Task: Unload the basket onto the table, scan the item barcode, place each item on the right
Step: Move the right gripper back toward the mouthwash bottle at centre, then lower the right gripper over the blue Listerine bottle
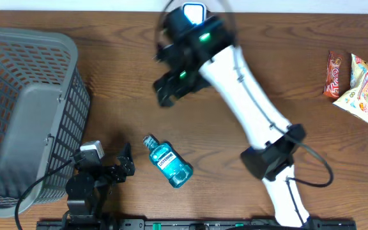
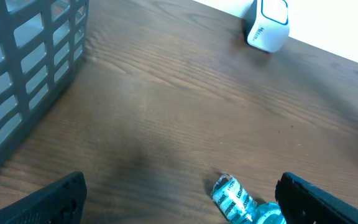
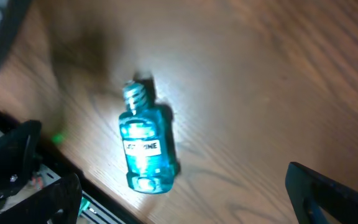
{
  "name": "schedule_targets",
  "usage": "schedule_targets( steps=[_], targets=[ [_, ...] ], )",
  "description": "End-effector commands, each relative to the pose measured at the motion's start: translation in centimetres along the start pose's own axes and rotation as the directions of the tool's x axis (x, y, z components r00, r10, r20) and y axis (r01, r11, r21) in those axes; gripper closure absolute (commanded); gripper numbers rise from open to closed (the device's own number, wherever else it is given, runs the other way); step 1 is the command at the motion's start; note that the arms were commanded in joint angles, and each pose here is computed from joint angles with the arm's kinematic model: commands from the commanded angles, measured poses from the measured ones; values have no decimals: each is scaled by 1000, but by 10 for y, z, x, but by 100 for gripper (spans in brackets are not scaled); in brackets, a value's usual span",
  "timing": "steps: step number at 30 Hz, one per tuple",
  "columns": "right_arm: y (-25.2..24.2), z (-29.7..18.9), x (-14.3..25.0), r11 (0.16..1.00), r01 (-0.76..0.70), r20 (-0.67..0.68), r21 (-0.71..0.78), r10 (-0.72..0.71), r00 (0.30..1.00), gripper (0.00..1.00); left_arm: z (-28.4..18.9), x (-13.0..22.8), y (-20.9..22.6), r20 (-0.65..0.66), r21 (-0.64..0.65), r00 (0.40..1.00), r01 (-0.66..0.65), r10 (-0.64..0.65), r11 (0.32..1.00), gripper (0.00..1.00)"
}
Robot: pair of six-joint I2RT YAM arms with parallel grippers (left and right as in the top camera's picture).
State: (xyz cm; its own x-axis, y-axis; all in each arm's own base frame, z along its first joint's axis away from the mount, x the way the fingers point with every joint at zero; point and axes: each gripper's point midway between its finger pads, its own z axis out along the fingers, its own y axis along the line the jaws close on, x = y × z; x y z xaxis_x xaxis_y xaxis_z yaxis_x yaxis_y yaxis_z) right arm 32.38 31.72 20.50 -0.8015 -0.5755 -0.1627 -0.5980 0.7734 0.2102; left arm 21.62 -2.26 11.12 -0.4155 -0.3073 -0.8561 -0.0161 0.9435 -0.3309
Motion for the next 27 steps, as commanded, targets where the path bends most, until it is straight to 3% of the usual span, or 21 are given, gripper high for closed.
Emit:
schedule_targets(
  steps=[1, 9, 11, 15, 18, 22, 27],
  targets=[
    [-6, 1, 3, 994, -9, -3, 105, 9, 1000, 1, 2, 10, 1, -33, 4, 999, -10, 10, 1000, 2],
    [-5, 21, 67, 990, -1, -207, 142, 31, 978, 1, 2, 10, 1, -33, 4, 999, -10, 10, 1000, 2],
    [-17, 13, 89, 978, -22, -227, 209, 70, 971, 1, 2, 10, 1, -33, 4, 999, -10, 10, 1000, 2],
    [-39, 8, 114, 942, -66, -137, 329, 117, 984, 1, 2, 10, 1, -33, 4, 999, -10, 10, 1000, 2],
    [-39, 35, 118, 951, -97, -26, 295, 109, 994, 1, 2, 10, 1, -33, 4, 999, -10, 10, 1000, 2],
    [-46, 72, 131, 942, -225, 99, 249, 206, 973, 1, 2, 10, 1, -33, 4, 999, -10, 10, 1000, 2],
    [-50, 90, 142, 942, -238, 107, 236, 218, 970, 1, 2, 10, 1, -33, 4, 999, -10, 10, 1000, 2]
  ],
)
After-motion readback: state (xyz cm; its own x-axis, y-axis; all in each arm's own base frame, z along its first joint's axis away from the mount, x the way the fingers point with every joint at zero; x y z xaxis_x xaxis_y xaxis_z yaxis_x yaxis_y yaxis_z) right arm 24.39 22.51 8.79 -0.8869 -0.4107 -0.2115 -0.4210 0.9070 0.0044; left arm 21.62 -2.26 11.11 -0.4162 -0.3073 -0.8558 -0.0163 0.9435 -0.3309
